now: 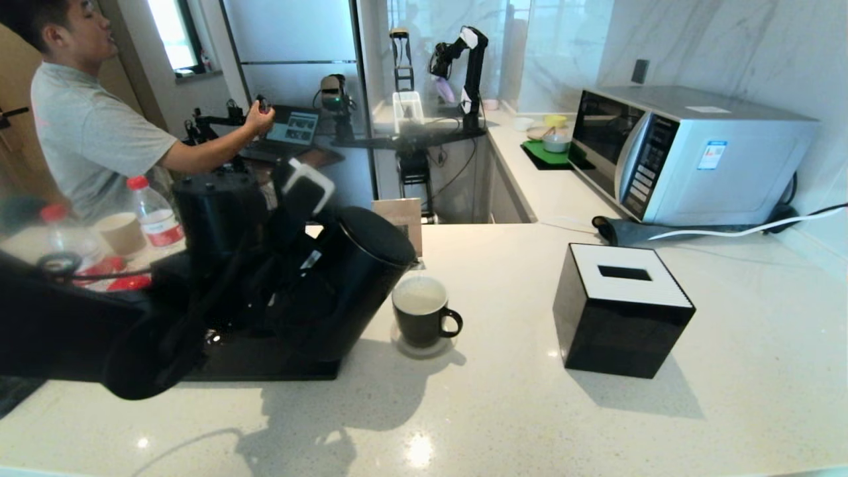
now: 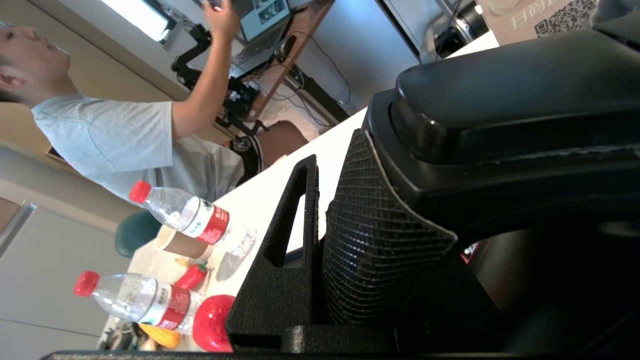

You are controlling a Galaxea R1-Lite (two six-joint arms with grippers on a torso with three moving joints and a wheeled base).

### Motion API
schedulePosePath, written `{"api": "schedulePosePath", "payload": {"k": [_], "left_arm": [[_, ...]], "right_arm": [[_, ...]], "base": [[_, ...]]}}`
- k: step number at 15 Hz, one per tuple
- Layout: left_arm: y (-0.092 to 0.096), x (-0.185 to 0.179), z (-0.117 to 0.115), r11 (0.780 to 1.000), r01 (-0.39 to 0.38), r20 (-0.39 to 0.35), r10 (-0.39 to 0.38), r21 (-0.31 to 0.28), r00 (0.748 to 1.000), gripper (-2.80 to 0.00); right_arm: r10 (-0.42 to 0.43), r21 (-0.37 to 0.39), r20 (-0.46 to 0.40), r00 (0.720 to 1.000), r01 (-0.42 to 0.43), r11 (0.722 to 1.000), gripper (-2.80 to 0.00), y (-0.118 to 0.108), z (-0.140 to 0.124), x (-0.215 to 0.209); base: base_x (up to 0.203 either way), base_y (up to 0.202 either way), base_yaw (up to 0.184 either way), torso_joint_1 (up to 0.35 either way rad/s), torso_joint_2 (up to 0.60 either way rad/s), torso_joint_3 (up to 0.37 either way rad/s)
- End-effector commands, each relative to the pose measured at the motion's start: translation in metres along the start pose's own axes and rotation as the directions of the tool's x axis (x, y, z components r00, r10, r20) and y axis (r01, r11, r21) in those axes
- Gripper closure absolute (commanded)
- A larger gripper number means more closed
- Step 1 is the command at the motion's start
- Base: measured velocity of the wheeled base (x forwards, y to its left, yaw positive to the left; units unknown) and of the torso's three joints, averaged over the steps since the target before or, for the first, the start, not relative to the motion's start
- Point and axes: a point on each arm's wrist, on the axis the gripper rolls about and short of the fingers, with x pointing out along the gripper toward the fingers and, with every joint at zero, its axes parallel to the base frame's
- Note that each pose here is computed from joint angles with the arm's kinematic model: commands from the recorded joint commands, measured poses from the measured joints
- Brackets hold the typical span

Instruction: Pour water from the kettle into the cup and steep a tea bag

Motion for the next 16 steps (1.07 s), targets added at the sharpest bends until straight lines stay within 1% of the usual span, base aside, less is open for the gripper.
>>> {"api": "schedulePosePath", "payload": {"k": [1, 2, 4, 7, 12, 16], "left_arm": [[0.0, -0.004, -0.003, 1.0, -0.01, 0.013, 0.01, -0.018, 1.0, 0.0], [0.0, -0.006, -0.003, 0.999, -0.014, 0.025, 0.014, -0.031, 1.0, 0.0], [0.0, -0.01, -0.005, 0.996, -0.03, 0.052, 0.034, -0.081, 0.998, 0.0], [0.009, -0.021, -0.007, 0.99, -0.061, 0.089, 0.073, -0.129, 0.993, 0.0], [0.034, -0.044, -0.002, 0.968, -0.108, 0.117, 0.137, -0.225, 0.984, 0.0], [0.059, -0.071, -0.001, 0.947, -0.161, 0.135, 0.204, -0.277, 0.97, 0.0]], "right_arm": [[0.002, 0.0, -0.001, 1.0, -0.002, 1.0, 0.0, 0.0, 0.0, 0.0], [0.0, 0.0, -0.001, 1.0, 0.0, 1.0, 0.0, 0.0, 0.0, 0.0], [0.002, 0.0, -0.001, 1.0, -0.002, 1.0, 0.0, 0.0, 0.0, 0.0], [0.001, 0.0, -0.001, 1.0, -0.001, 1.0, 0.0, 0.0, 0.0, 0.0], [0.0, 0.0, -0.001, 1.0, 0.0, 1.0, 0.0, 0.0, 0.0, 0.0], [0.002, 0.0, -0.001, 1.0, -0.002, 1.0, 0.0, 0.0, 0.0, 0.0]], "base": [[0.0, 0.0, 0.0, 0.0, 0.0, 0.0], [0.0, 0.0, 0.0, 0.0, 0.0, 0.0], [0.0, 0.0, 0.0, 0.0, 0.0, 0.0], [0.0, 0.0, 0.0, 0.0, 0.0, 0.0], [0.0, 0.0, 0.0, 0.0, 0.0, 0.0], [0.0, 0.0, 0.0, 0.0, 0.0, 0.0]]}}
